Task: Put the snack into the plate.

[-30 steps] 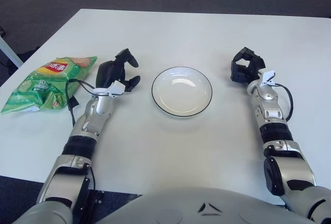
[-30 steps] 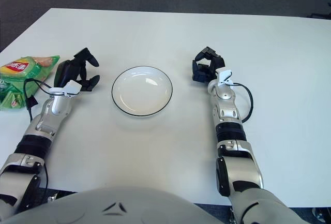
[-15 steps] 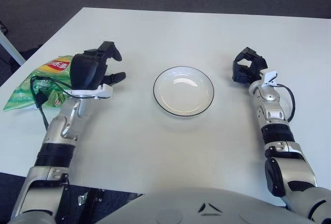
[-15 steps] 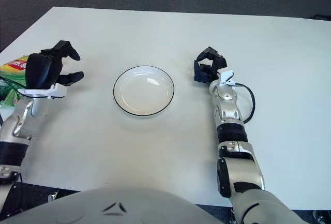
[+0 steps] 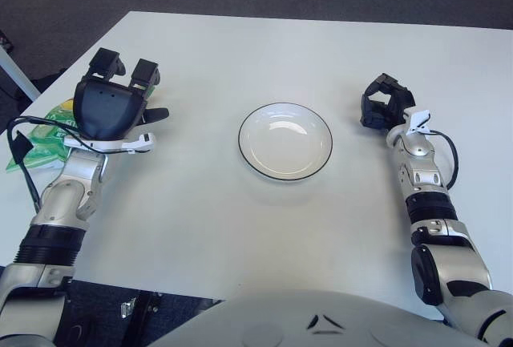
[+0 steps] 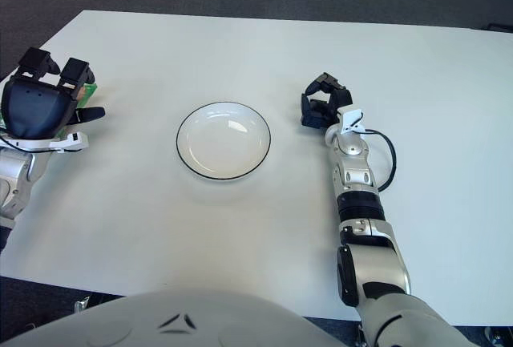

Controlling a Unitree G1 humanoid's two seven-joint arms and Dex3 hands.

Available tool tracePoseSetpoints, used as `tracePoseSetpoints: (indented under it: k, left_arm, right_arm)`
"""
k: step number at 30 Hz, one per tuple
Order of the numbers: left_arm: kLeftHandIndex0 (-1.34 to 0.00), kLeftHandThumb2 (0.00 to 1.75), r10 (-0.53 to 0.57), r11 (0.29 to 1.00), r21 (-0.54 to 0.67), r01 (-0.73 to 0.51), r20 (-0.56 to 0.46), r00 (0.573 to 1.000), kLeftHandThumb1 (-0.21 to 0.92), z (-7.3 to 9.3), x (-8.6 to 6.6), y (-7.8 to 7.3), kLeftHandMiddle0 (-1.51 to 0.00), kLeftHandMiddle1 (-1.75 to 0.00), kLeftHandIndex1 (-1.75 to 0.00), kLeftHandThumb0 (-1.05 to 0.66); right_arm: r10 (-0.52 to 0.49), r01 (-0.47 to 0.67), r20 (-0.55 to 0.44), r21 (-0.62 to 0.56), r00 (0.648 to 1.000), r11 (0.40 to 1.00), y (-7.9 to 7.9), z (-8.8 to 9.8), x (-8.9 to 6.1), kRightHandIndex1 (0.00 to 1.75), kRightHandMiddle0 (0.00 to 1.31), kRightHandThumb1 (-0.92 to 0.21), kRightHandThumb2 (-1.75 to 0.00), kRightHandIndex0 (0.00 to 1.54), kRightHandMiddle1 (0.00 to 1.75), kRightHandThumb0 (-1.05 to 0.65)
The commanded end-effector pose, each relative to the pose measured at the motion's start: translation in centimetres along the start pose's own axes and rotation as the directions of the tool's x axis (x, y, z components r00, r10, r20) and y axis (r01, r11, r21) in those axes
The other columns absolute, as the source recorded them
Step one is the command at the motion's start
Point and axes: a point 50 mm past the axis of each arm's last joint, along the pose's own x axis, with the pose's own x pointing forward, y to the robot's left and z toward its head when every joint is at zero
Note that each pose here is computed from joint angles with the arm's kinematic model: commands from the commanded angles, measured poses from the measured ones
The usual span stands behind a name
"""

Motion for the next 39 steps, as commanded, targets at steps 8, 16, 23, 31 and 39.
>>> tracePoseSetpoints:
  k: [8, 16, 23, 31, 39]
  left_arm:
    - [-0.12, 0.73, -0.056, 0.997, 0.057, 0.060, -0.080, 0.995, 0.92, 0.0, -0.4, 2.0, -0.13, -0.91, -1.33, -1.02]
    - [-0.01, 0.87, -0.135, 0.989, 0.041, 0.140, -0.114, 0.984, 0.92, -0.8, -0.5, 2.3, -0.06, -0.55, -0.92, -1.05]
    - [0.00, 0.96, -0.153, 0.988, -0.013, 0.153, -0.171, 0.973, 0.92, -1.0, -0.5, 2.5, -0.03, -0.33, -0.64, -1.05]
    - [0.00, 0.95, -0.315, 0.948, -0.118, 0.294, -0.261, 0.913, 0.92, -1.4, -0.7, 2.4, 0.00, -0.18, -0.55, -1.05]
    - [0.00, 1.03, -0.398, 0.917, -0.162, 0.364, -0.313, 0.863, 0.92, -1.7, -0.7, 2.6, 0.00, -0.03, -0.34, -1.05]
  right_arm:
    - [0.025, -0.029, -0.188, -0.014, 0.982, 0.999, 0.3, -4.1, -1.9, 1.75, 0.61, -0.32, -1.31, 1.30, 1.75, -0.48]
    - [0.021, -0.023, -0.191, -0.009, 0.981, 1.000, 0.1, -4.2, -1.9, 1.75, 0.62, -0.32, -1.32, 1.30, 1.75, -0.48]
    - [0.017, -0.018, -0.187, 0.001, 0.982, 1.000, 0.1, -4.1, -2.0, 1.75, 0.62, -0.31, -1.32, 1.30, 1.75, -0.49]
    - [0.019, -0.020, -0.185, -0.002, 0.983, 1.000, 0.1, -4.1, -2.1, 1.75, 0.62, -0.31, -1.33, 1.28, 1.75, -0.49]
    - [0.015, -0.015, -0.185, 0.003, 0.983, 1.000, 0.1, -4.0, -2.1, 1.75, 0.63, -0.30, -1.34, 1.28, 1.75, -0.49]
